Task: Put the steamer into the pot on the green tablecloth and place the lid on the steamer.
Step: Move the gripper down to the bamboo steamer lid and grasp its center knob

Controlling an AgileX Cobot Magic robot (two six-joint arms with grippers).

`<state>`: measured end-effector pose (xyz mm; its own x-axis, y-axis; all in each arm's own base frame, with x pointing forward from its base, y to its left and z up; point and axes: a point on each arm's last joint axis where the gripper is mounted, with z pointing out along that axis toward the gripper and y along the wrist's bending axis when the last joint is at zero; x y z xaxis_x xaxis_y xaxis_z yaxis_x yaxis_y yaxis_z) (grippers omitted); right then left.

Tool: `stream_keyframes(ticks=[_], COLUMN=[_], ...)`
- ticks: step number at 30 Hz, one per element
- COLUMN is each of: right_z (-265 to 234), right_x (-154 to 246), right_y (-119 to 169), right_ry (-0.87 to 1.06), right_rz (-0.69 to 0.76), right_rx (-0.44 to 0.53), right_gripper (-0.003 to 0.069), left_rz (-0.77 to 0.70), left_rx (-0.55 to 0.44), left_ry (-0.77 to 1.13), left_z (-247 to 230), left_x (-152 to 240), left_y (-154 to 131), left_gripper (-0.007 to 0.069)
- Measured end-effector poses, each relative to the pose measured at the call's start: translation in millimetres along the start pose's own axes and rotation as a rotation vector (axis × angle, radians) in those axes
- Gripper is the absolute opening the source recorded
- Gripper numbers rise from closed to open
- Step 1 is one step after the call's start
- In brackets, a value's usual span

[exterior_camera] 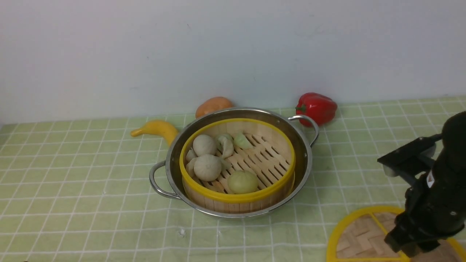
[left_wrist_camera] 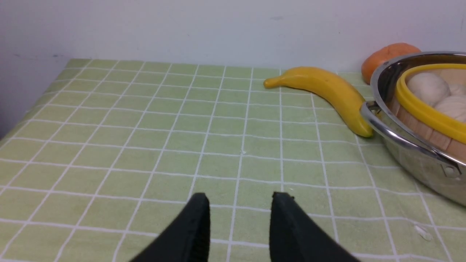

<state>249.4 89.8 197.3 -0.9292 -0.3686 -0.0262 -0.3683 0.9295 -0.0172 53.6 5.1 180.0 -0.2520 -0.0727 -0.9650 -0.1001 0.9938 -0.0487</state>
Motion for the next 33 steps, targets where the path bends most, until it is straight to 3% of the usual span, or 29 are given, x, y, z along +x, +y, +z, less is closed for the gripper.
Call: stream_keyframes(ticks=[10,13,16,22,27,33], right_z=[25.0,26.0,25.5,22.1,1.6,-69.5], right_x=[-6.7,-7.8,-8.3,-7.1,-2.9,-20.7], right_y=[3.5,3.7,4.9,6.4,4.7,3.2], right_ry=[0.076,0.080,0.079,0.076,-0.006,-0.281], right_rz=[0.005,0.006,0.017,0.062,0.141,0.139], right_rx=[-0.019,-0.020,-0.034,-0.049,-0.035,-0.048], right_gripper=[0.0252,0.0235,0.0146,0.0146,0.0146,0.0146], left_rz=[0.000,0.000,0.000,0.000,0.000,0.000], left_rx=[0.000,0.000,0.000,0.000,0.000,0.000], left_ry=[0.000,0.000,0.000,0.000,0.000,0.000], left_z=[0.0,0.0,0.0,0.0,0.0,0.0], left_x=[0.0,0.0,0.0,0.0,0.0,0.0], left_y=[0.0,0.0,0.0,0.0,0.0,0.0], left_gripper=[0.0243,0.0243,0.0243,0.0243,0.0243,0.0243])
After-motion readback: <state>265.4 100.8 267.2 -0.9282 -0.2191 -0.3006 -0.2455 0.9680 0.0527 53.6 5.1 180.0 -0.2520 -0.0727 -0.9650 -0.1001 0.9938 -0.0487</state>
